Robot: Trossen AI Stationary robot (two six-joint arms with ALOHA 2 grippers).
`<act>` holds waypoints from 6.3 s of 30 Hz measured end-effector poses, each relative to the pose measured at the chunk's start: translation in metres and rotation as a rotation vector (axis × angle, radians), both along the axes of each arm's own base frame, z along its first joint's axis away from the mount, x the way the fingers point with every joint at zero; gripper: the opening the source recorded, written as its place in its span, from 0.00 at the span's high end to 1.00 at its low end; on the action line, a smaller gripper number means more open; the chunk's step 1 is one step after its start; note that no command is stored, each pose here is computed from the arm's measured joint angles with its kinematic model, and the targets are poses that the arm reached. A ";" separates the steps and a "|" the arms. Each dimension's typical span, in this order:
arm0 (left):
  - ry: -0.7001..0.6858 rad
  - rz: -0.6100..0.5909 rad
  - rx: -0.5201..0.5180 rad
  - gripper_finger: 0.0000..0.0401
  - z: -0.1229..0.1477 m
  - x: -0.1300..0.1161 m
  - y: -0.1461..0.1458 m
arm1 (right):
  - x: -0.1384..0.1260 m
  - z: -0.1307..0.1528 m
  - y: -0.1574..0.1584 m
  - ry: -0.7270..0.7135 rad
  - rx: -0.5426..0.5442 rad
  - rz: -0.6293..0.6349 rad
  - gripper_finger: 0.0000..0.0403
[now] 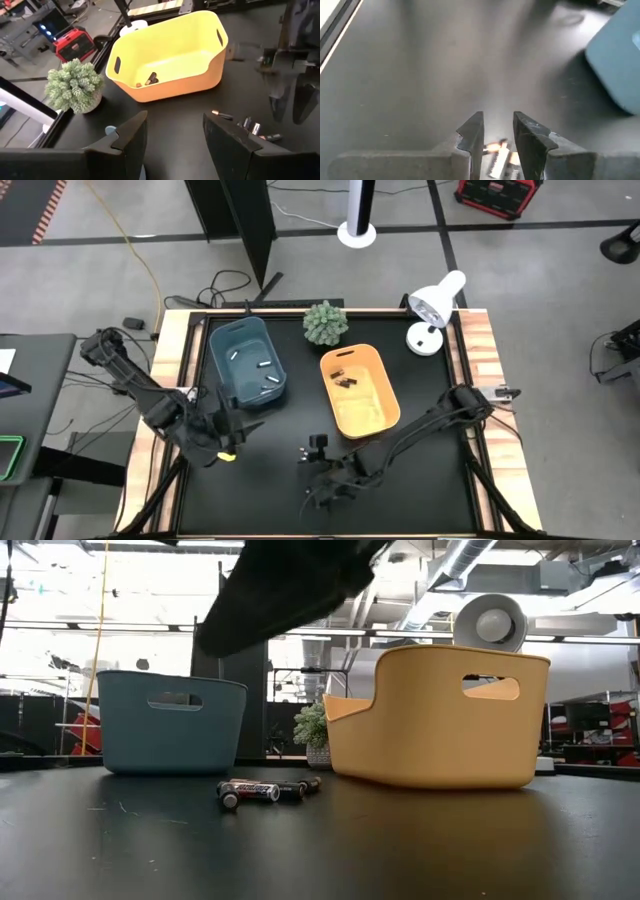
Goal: Sort batteries
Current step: Put the black battery into the yellow bin
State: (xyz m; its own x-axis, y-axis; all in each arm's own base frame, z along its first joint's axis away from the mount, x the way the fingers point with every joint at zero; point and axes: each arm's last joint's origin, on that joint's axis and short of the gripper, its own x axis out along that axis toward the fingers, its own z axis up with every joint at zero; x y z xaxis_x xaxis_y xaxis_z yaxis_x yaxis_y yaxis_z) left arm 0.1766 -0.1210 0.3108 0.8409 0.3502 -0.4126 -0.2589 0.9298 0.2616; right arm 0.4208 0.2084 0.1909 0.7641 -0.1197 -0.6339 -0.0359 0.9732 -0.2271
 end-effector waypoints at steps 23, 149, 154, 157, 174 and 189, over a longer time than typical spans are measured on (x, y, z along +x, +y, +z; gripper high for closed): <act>-0.045 0.029 -0.045 0.54 -0.003 -0.025 -0.011 | 0.004 -0.037 0.012 0.134 0.140 -0.174 0.70; -0.062 0.024 -0.113 0.54 -0.009 -0.031 -0.017 | 0.001 -0.072 0.015 0.108 0.244 -0.354 0.98; -0.063 0.024 -0.114 0.54 -0.009 -0.031 -0.017 | 0.001 -0.070 0.020 0.112 0.225 -0.317 0.98; -0.063 0.025 -0.114 0.54 -0.009 -0.031 -0.017 | 0.003 -0.064 0.025 0.118 0.221 -0.272 0.98; -0.065 0.026 -0.118 0.54 -0.009 -0.031 -0.017 | 0.015 0.004 0.037 0.099 0.055 -0.151 0.98; -0.067 0.028 -0.124 0.54 -0.009 -0.031 -0.017 | 0.010 0.079 0.008 0.077 -0.185 -0.224 0.98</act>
